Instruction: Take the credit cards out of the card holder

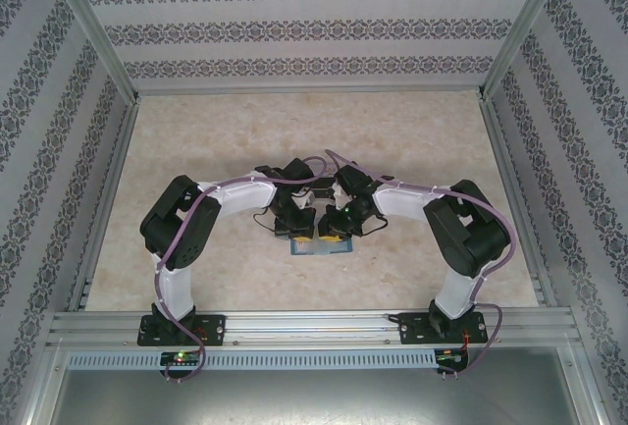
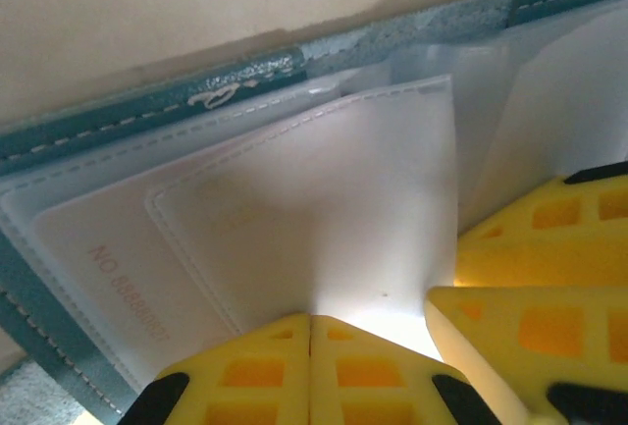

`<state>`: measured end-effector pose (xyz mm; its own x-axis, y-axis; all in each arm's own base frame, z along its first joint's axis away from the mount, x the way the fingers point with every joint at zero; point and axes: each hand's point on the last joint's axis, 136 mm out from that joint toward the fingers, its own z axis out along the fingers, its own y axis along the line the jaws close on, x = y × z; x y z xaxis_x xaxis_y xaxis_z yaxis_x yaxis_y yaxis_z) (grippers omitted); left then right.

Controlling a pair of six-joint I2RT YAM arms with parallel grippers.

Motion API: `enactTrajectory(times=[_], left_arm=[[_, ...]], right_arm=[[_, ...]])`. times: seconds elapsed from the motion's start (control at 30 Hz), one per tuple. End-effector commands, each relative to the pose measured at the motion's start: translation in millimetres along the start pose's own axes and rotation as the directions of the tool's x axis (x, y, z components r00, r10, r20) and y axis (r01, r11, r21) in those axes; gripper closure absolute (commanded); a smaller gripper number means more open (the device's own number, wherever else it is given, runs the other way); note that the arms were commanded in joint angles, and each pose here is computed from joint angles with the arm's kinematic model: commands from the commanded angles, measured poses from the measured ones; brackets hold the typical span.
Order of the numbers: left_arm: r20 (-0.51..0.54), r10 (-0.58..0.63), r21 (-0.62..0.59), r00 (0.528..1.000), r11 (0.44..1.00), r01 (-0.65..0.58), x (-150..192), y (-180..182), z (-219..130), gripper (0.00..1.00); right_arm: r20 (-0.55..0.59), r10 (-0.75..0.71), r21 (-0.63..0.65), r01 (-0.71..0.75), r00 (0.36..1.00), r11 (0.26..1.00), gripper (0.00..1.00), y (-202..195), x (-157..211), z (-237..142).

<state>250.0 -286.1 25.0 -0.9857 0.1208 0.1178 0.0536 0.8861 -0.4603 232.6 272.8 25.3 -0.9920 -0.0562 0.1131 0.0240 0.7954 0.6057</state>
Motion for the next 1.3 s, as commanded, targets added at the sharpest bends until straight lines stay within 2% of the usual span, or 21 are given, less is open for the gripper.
enactTrajectory(times=[0.0,0.13,0.3,0.5,1.27], left_arm=[[-0.014,-0.026,-0.029,1.000,0.999,0.026,2,12,10,0.94],[-0.011,-0.026,-0.029,1.000,0.999,0.026,2,11,9,0.94],[0.030,-0.019,-0.054,0.999,0.998,0.021,0,14,-2,0.95],[0.081,-0.044,-0.073,0.996,0.996,0.050,-3,25,-16,0.97],[0.104,-0.083,-0.108,0.991,0.990,0.094,-4,38,-19,0.97]], right_arm=[[-0.019,-0.013,-0.005,0.012,1.000,1.000,0.81,6,2,6],[-0.017,-0.018,-0.005,0.018,1.000,1.000,0.88,7,2,5],[-0.009,-0.013,0.012,0.013,1.000,1.000,0.91,3,1,3],[-0.013,-0.009,0.017,0.009,1.000,1.000,0.91,-1,2,3],[-0.017,0.029,0.031,-0.029,0.999,0.999,0.90,-18,0,4]])
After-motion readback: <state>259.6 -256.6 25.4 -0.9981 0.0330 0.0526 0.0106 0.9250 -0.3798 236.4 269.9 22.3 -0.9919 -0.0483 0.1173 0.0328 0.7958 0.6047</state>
